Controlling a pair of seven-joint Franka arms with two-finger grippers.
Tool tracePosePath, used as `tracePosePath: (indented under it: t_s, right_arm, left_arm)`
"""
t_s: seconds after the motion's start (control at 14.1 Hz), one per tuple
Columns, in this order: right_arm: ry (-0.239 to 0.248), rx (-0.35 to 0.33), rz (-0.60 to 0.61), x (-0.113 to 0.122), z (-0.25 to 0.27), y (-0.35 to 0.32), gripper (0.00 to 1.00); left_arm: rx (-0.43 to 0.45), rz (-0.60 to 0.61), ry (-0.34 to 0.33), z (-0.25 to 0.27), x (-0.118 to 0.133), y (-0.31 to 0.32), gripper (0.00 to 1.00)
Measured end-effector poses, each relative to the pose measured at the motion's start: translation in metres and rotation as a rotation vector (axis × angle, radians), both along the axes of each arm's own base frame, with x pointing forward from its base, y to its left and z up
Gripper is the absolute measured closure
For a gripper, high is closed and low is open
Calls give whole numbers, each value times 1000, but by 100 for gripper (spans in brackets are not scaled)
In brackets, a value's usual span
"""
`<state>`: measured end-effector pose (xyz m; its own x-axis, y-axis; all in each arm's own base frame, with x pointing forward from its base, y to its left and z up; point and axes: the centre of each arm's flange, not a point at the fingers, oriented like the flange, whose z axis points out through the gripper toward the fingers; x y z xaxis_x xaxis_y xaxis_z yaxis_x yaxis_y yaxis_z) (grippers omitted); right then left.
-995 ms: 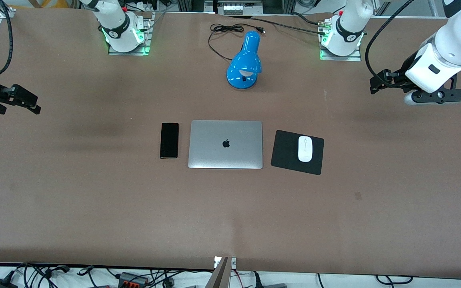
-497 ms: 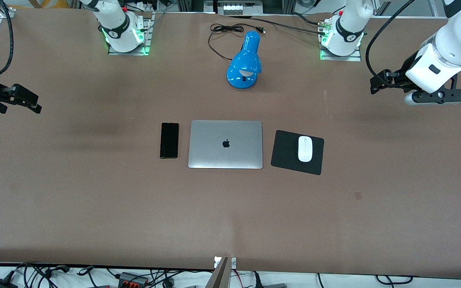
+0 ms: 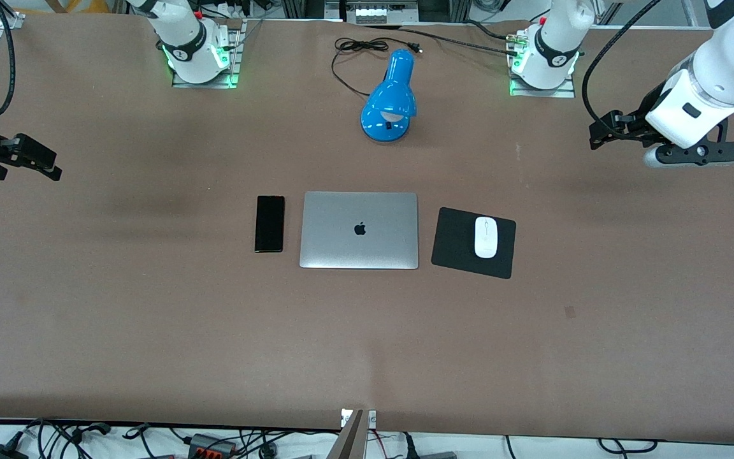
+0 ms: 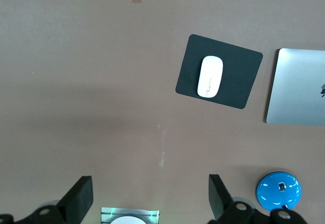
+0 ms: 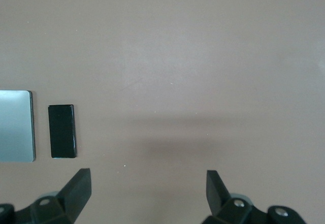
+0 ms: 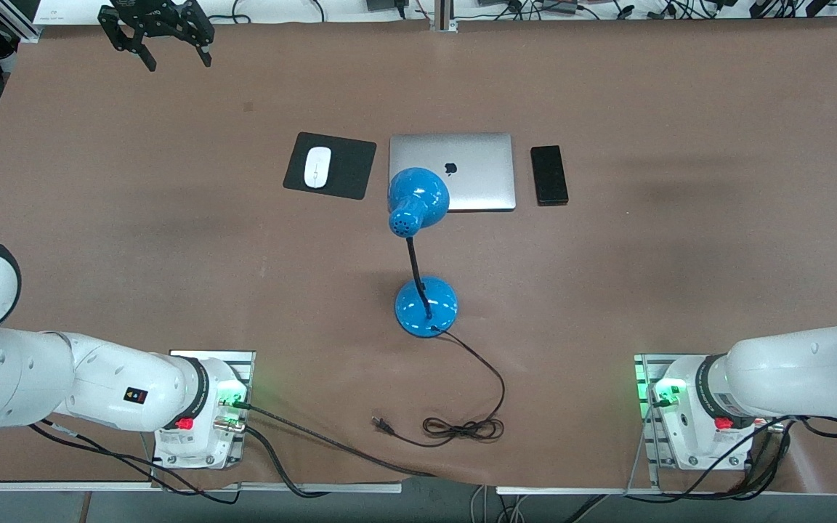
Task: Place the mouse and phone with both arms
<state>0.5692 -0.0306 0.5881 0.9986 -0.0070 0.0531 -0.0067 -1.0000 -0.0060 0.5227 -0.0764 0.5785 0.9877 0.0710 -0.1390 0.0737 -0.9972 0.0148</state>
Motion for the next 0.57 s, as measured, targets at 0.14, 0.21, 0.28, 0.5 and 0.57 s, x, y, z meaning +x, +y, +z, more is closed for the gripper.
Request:
tracePosePath:
  t_s: [0.14,0.21,0.28,0.5,0.57]
  right_arm:
    - [0,0,0,0,0,0,0]
    - [-1,0,-1,0,0,0,0]
    - [-1,0,-1,0,0,-1,0]
    - [1,0,2,0,0,1,0]
    - [1,0,4,0,0,2,0]
  left_arm:
    - [0,0,0,0,0,0,0]
    - [0,1,0,0,0,0,0]
    - [0,1,0,0,0,0,0]
    - [0,1,0,0,0,1,0]
    - [0,1,1,0,0,1,0]
